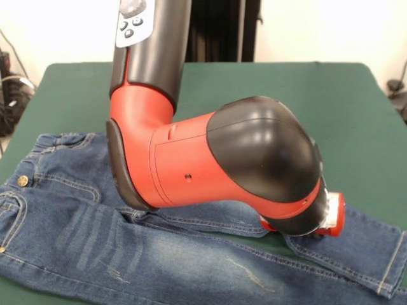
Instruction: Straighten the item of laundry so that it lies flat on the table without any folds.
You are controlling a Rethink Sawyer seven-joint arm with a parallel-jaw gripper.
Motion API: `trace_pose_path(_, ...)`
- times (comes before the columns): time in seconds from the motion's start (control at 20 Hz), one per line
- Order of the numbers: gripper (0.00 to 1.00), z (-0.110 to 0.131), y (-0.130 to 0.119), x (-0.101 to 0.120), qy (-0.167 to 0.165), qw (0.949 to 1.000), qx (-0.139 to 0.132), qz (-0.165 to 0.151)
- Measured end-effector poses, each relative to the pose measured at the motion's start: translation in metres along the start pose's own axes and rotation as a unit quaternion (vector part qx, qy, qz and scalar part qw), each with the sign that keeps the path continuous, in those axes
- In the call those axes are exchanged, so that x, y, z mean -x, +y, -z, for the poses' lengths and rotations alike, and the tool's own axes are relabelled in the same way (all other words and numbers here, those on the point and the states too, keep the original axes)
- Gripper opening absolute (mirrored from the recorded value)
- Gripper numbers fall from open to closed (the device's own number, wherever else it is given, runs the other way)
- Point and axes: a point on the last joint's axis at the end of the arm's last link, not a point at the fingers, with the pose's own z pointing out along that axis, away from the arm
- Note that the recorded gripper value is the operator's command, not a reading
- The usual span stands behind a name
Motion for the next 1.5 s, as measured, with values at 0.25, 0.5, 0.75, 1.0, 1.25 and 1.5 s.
trace_pose_path(0.25, 0.0, 0.001, 0.002, 0.004, -0.008, 1.0, 0.004, -0.002)
trace_pose_path(0.5, 0.0, 0.004, 0.006, 0.011, -0.022, 0.9996, 0.014, 0.001)
trace_pose_path(0.75, 0.0, 0.006, 0.012, 0.016, -0.037, 0.9991, 0.018, 0.003)
trace_pose_path(1.0, 0.0, 0.008, 0.018, 0.022, -0.051, 0.9984, 0.022, 0.004)
trace_pose_path(1.25, 0.0, 0.008, 0.022, 0.025, -0.057, 0.998, 0.025, 0.004)
trace_pose_path(1.5, 0.0, 0.009, 0.027, 0.029, -0.065, 0.9975, 0.027, 0.004)
